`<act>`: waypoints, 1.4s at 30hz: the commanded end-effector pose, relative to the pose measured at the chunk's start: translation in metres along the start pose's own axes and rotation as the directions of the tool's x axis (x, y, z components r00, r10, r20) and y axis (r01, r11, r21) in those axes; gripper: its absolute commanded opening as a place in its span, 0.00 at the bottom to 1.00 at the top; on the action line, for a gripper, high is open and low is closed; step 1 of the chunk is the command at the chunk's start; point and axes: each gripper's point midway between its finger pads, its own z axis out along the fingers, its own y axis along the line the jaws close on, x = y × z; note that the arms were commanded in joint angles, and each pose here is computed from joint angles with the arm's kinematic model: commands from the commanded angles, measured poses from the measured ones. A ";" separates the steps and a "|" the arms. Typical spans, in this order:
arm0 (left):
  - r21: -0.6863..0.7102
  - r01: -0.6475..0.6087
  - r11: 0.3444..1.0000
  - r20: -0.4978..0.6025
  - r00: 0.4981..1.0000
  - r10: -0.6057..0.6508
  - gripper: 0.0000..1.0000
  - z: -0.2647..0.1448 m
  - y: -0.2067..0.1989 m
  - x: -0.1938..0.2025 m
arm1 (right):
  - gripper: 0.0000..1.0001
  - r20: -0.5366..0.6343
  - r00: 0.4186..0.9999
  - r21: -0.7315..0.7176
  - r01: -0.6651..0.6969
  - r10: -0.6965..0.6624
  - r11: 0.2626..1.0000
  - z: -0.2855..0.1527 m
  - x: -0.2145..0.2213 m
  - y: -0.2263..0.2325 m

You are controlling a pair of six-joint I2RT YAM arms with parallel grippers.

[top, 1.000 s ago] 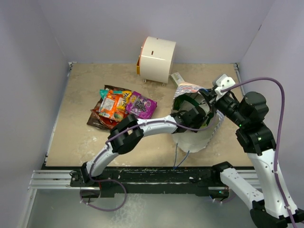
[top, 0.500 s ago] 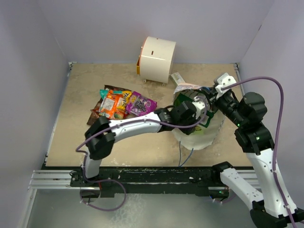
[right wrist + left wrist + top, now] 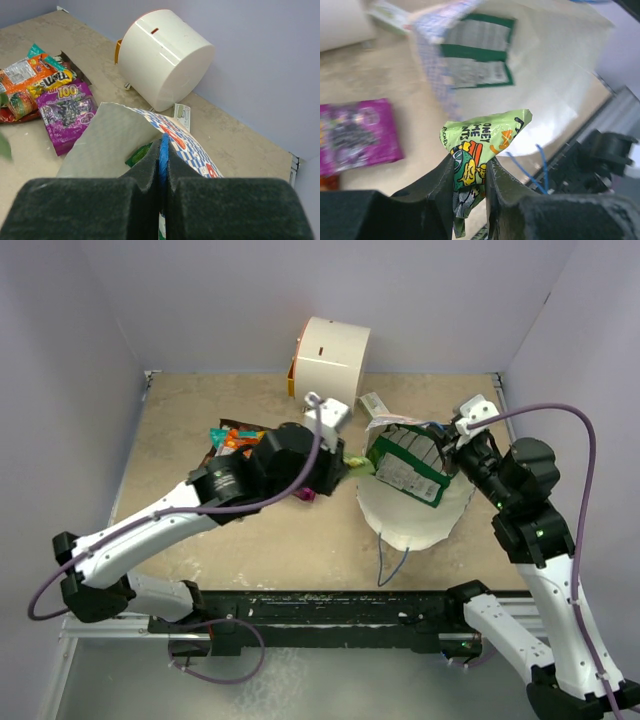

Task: Take the snacks out of the paper bag
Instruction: Place the snack at the center of the board.

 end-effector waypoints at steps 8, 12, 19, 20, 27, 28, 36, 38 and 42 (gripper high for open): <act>-0.629 0.184 0.755 0.065 0.981 -0.184 0.19 -0.050 0.213 0.019 | 0.00 0.118 0.993 0.030 0.021 -0.025 0.999 -0.001 -0.034 -0.008; -0.699 0.208 0.684 0.093 0.975 -0.201 0.19 -0.049 0.265 0.024 | 0.00 0.120 0.992 0.021 0.022 -0.025 1.000 -0.002 -0.034 -0.006; -0.750 0.225 0.622 0.069 0.962 -0.264 0.18 -0.023 0.335 0.038 | 0.00 0.122 0.992 0.024 0.022 -0.025 0.999 -0.005 -0.035 -0.006; -0.749 0.226 0.623 0.055 0.958 -0.281 0.18 -0.017 0.340 0.042 | 0.00 0.124 0.992 0.024 0.023 -0.026 0.999 -0.006 -0.036 -0.006; -0.717 0.250 0.651 -0.007 0.931 -0.366 0.17 0.015 0.351 0.055 | 0.00 0.130 0.991 0.034 0.021 -0.025 0.999 -0.011 -0.037 -0.006; -0.716 0.253 0.651 -0.008 0.929 -0.371 0.17 0.018 0.351 0.057 | 0.00 0.131 0.991 0.034 0.021 -0.025 0.999 -0.012 -0.037 -0.006; -0.719 0.292 0.630 -0.014 0.901 -0.434 0.19 0.028 0.351 0.076 | 0.00 0.128 0.991 0.039 0.026 -0.031 0.999 -0.014 -0.037 -0.007; -0.725 0.289 0.626 -0.021 0.898 -0.439 0.19 0.031 0.354 0.081 | 0.00 0.127 0.991 0.040 0.027 -0.032 0.999 -0.014 -0.037 -0.007; -0.735 0.283 0.616 -0.042 0.888 -0.458 0.20 0.038 0.359 0.091 | 0.00 0.138 0.990 0.048 0.029 -0.035 0.998 -0.013 -0.040 -0.009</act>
